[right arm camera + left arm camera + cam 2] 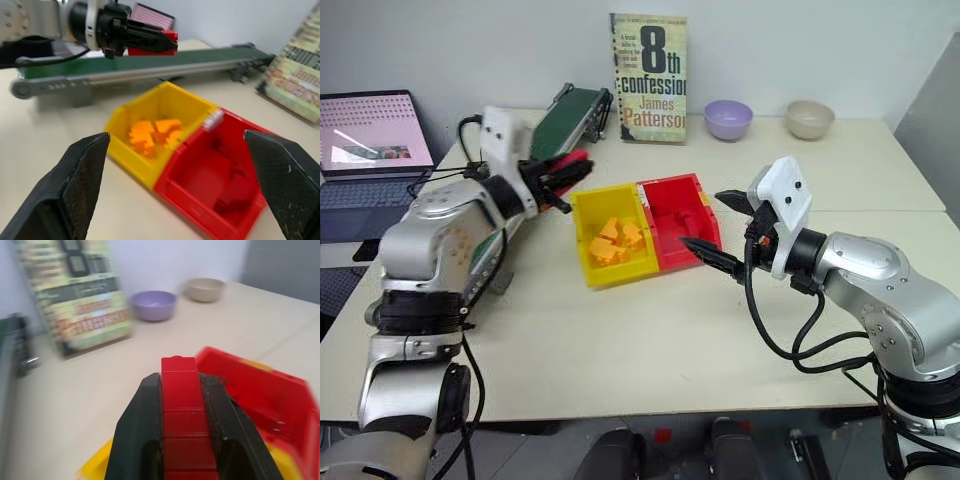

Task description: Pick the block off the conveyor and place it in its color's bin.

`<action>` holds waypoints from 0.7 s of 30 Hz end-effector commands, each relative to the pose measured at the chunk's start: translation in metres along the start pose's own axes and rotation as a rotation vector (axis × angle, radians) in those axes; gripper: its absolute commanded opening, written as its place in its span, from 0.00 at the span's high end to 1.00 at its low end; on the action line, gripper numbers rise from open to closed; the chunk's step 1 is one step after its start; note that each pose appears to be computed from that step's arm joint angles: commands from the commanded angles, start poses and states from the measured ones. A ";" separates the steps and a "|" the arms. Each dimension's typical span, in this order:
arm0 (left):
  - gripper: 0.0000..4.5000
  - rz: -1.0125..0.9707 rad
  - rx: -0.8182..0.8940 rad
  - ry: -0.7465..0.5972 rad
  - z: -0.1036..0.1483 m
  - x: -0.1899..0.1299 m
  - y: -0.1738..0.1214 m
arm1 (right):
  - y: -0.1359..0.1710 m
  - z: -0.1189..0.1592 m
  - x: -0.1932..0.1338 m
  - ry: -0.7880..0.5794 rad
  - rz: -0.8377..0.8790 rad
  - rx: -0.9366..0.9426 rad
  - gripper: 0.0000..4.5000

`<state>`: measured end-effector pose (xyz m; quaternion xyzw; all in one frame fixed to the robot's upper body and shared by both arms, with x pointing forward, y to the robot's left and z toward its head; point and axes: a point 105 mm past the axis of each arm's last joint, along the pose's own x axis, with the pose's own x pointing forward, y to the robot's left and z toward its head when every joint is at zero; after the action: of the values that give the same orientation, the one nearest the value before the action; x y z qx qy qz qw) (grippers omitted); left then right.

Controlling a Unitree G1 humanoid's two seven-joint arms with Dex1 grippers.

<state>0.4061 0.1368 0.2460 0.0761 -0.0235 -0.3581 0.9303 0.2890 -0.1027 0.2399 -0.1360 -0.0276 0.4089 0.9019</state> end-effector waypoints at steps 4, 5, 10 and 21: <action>0.88 -0.289 0.163 0.022 -0.004 0.059 -0.049 | 0.010 -0.015 -0.021 0.045 -0.161 0.010 0.00; 0.88 -0.293 0.185 0.026 -0.007 0.063 -0.050 | 0.012 -0.019 -0.022 0.059 -0.176 0.014 0.00; 0.88 -0.299 0.179 0.041 -0.019 0.086 -0.058 | 0.014 -0.029 -0.025 0.075 -0.259 0.046 0.00; 0.39 -0.250 0.175 0.019 -0.013 0.088 -0.044 | 0.008 -0.025 -0.029 0.065 -0.310 0.045 0.00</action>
<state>0.4419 0.0477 0.1981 0.1526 0.0037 -0.4699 0.8694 0.2704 -0.1249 0.2026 -0.1149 0.0195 0.2643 0.9574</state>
